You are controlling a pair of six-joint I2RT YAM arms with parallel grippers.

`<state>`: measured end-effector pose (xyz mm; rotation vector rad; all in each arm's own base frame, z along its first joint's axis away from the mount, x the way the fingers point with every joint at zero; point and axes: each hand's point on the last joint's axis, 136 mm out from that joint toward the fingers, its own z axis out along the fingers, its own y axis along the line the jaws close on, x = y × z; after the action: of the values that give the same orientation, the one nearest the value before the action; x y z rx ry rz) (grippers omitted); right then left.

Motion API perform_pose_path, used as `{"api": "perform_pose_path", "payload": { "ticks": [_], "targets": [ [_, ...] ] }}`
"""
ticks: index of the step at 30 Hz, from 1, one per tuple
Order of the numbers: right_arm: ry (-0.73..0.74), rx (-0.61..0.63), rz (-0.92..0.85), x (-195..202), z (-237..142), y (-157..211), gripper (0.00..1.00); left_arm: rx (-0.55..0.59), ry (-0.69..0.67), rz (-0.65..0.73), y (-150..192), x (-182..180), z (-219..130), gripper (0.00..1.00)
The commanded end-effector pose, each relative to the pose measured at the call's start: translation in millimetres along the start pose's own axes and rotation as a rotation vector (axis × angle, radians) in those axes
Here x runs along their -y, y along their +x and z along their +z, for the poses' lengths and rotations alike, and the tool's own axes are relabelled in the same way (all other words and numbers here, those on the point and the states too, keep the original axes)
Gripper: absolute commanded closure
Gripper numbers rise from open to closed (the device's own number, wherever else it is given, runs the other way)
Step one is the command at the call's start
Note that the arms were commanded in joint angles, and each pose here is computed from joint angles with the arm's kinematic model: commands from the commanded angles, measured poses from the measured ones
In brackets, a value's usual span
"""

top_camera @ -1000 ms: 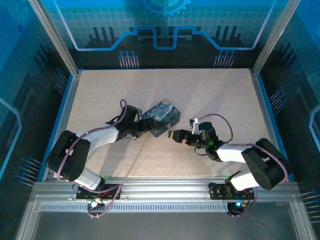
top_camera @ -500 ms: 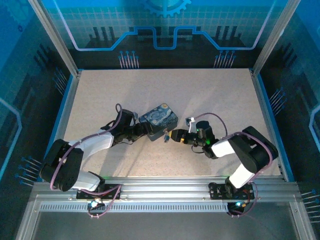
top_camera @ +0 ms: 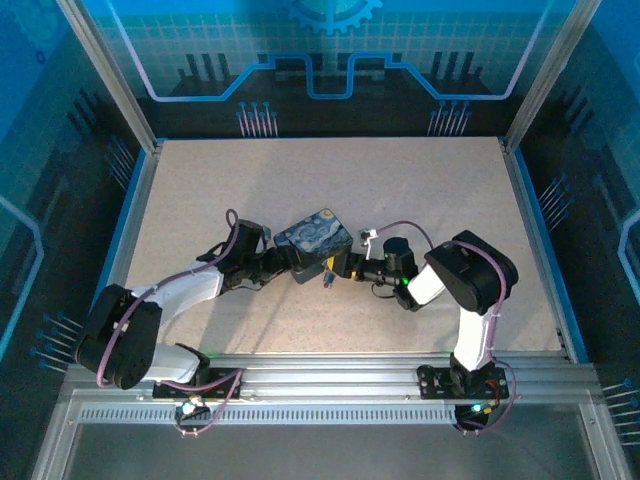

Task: Unlock a padlock with a key

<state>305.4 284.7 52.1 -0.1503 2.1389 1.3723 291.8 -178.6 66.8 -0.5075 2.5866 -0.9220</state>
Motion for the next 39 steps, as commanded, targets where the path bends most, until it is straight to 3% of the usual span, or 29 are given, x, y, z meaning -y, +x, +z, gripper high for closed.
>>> {"api": "perform_pose_path", "payload": {
  "ticks": [1,22,39],
  "targets": [
    [-0.019,-0.017,0.003,-3.6,4.7,10.0,0.39,-0.036,-0.112,-0.019,13.6,-32.4,0.2,0.37],
    [-0.051,-0.05,0.013,-11.8,9.3,28.9,0.45,-0.036,-0.103,-0.023,11.9,-29.4,0.9,0.37],
    [-0.034,-0.056,0.023,-8.5,8.8,30.7,0.62,-0.036,-0.104,-0.024,12.6,-29.9,0.4,0.37]
  ]
}}
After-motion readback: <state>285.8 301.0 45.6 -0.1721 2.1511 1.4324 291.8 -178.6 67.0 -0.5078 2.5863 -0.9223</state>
